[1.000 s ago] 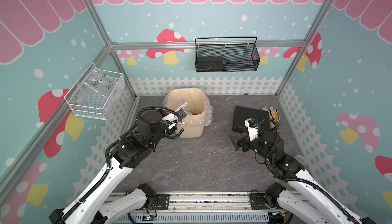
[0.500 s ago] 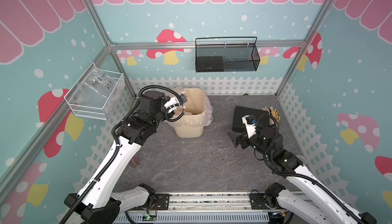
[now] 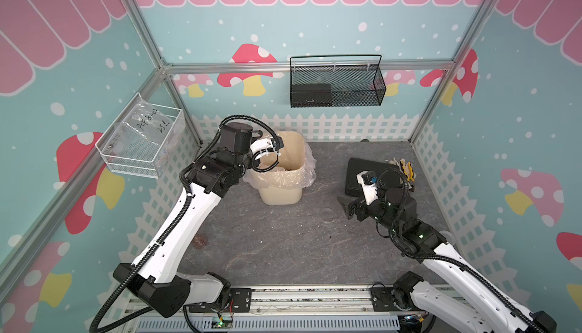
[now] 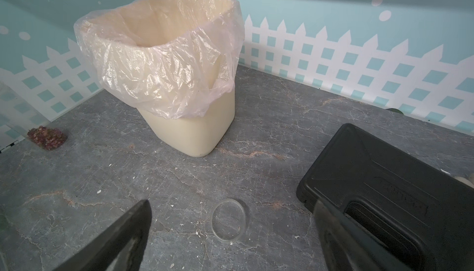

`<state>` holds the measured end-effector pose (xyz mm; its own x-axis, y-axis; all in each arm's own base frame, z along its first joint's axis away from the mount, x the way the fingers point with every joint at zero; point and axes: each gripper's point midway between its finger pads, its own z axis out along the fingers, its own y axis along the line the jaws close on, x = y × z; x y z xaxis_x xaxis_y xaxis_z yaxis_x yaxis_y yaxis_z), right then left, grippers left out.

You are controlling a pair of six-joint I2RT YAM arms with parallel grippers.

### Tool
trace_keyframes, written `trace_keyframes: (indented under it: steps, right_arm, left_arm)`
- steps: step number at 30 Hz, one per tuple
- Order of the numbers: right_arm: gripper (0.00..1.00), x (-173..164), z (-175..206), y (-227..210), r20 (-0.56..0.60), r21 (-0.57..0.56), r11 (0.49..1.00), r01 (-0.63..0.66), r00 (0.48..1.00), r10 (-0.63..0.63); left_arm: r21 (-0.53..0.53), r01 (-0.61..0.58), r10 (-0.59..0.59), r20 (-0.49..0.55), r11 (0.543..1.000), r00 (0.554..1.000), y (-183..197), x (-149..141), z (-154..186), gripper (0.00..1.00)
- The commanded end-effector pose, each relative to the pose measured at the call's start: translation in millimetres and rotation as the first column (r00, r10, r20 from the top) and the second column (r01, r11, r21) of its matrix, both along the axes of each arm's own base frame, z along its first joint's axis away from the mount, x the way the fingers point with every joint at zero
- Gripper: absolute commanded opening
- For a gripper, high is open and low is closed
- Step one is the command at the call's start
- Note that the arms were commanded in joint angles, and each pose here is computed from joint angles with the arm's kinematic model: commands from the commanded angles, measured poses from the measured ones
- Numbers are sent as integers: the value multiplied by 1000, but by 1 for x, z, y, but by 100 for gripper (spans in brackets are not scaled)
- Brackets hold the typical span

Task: Empty the moldy dried flower tea in the jars
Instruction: Pour the moldy dried flower tea into the trash bin.

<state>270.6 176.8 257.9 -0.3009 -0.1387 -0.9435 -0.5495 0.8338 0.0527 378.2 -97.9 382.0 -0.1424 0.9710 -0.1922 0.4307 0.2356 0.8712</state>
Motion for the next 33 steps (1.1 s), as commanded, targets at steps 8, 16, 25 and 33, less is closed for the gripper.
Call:
trace_keyframes:
  steps: [8, 16, 25, 33]
  right_arm:
    - [100, 3, -1, 4, 9, -20, 1000, -22, 1000, 22]
    - [100, 3, -8, 8, -14, -22, 999, -36, 999, 35]
    - [100, 3, -11, 10, -17, -21, 999, -46, 999, 46]
    - [100, 3, -11, 11, -15, -19, 999, -51, 999, 51]
  left_arm:
    - [232, -21, 29, -32, 973, 999, 20, 6, -4, 17]
    - [263, -13, 26, -46, 965, 999, 20, 9, -8, 17]
    - [342, 4, 21, -70, 940, 997, 19, 15, -16, 16]
    - [395, 18, 15, -79, 919, 997, 17, 17, -17, 15]
